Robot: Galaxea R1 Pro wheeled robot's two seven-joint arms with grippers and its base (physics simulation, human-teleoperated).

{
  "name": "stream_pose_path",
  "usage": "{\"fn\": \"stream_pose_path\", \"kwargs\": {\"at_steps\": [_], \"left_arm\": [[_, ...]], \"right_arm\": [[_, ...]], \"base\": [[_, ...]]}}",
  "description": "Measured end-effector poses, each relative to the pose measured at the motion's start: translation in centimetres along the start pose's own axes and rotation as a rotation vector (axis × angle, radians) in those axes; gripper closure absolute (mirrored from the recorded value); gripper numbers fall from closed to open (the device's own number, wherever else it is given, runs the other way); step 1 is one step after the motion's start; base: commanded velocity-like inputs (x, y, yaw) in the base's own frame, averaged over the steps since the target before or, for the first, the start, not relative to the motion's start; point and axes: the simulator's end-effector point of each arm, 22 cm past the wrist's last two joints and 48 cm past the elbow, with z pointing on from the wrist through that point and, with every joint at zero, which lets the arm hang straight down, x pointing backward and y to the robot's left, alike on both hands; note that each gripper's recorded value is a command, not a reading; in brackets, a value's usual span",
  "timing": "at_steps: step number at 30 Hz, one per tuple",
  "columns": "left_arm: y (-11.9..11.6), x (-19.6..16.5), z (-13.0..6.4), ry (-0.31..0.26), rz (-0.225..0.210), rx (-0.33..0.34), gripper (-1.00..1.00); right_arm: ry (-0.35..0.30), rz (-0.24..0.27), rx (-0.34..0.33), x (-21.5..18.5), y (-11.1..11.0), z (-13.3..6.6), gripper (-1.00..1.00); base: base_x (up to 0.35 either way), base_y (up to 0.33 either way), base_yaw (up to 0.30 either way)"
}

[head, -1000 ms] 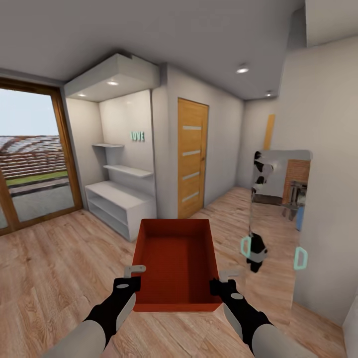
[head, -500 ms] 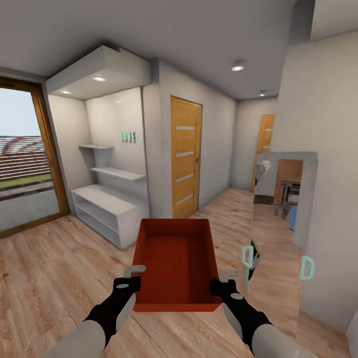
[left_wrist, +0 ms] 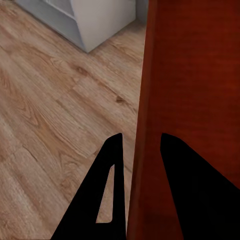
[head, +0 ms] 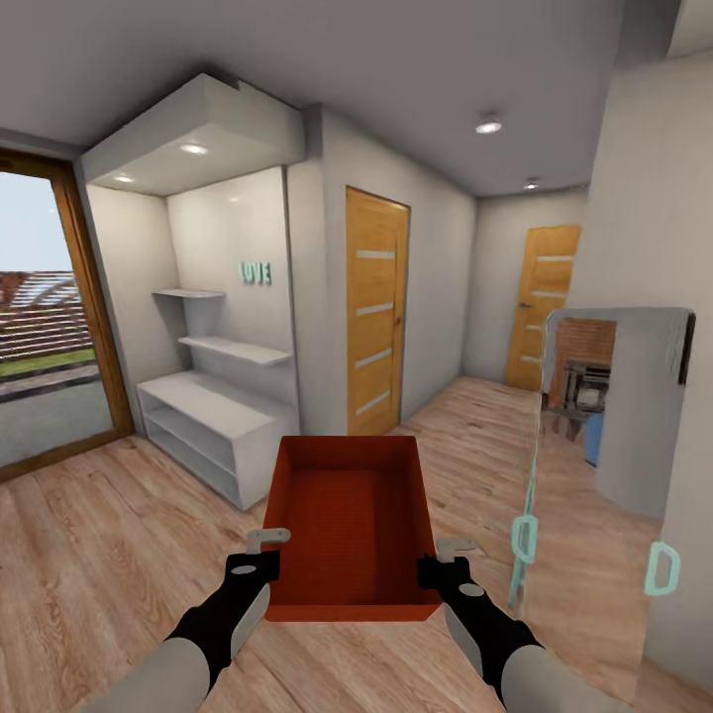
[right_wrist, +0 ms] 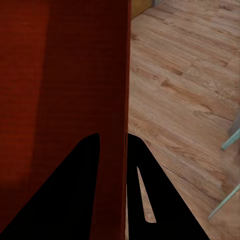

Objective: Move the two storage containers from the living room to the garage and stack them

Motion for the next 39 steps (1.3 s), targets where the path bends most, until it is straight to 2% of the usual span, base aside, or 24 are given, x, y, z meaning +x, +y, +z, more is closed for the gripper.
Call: {"fn": "stream_pose_path", "kwargs": {"at_steps": [14,39], "left_arm": [[-0.02,-0.02,0.0,0.0,0.0,0.0,1.0],[-0.02,-0.01,0.0,0.0,0.0,0.0,1.0]], "right_arm": [[0.0,0.0,0.0,-0.01,-0.01,0.0,1.0],[0.0,0.0,0.0,0.0,-0.02,0.0,1.0]], "base": [[0.332,0.152,-0.022],[0.332,0.15,-0.245]]}}
